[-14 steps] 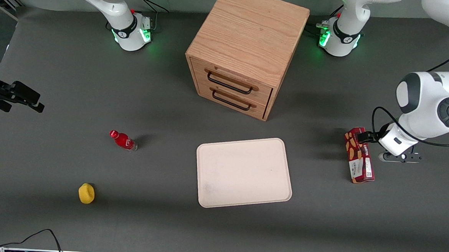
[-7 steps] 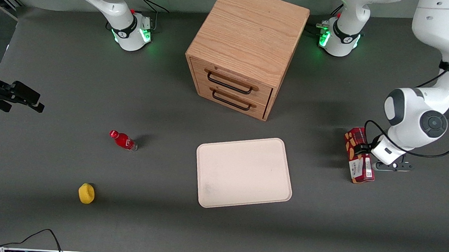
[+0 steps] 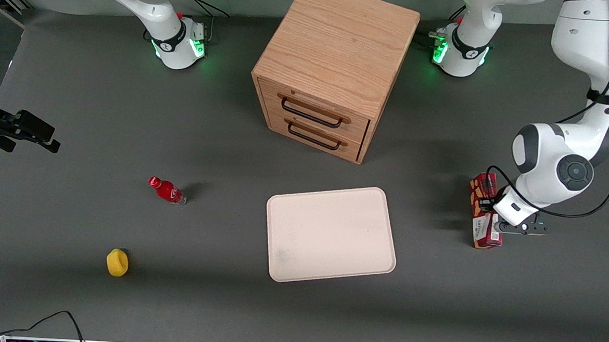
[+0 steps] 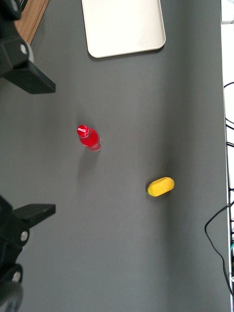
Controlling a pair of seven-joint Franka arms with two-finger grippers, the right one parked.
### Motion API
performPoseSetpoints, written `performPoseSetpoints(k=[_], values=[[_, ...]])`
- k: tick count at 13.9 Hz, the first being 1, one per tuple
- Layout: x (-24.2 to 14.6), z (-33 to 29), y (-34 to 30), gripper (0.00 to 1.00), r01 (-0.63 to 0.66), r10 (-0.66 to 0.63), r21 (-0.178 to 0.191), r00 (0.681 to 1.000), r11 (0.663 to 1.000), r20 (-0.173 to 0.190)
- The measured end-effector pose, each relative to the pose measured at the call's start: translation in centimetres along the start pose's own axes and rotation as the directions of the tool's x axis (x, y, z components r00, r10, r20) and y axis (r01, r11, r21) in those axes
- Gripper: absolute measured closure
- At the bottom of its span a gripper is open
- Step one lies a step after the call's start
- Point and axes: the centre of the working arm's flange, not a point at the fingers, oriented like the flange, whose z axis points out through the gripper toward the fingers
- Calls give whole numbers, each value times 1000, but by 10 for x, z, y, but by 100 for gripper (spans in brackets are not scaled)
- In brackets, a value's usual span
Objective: Place red cookie box on tray
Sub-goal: 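Carry the upright red box with the left gripper onto the white tray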
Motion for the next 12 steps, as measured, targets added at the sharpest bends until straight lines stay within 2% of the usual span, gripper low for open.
performPoseSetpoints(k=[2,3,4,5,7,10,12], values=[[19,-37,16,89,3,-3,-6,999,1000,53],[31,-61,33,89,24,-23,-6,998,1000,66],[43,-83,58,91,55,-54,-6,997,998,62],[54,-98,91,92,93,-93,-10,995,996,43],[68,-98,162,92,176,-175,-30,984,984,27],[71,-62,236,92,227,-225,-26,973,974,52],[69,-52,259,92,229,-228,-29,972,973,52]])
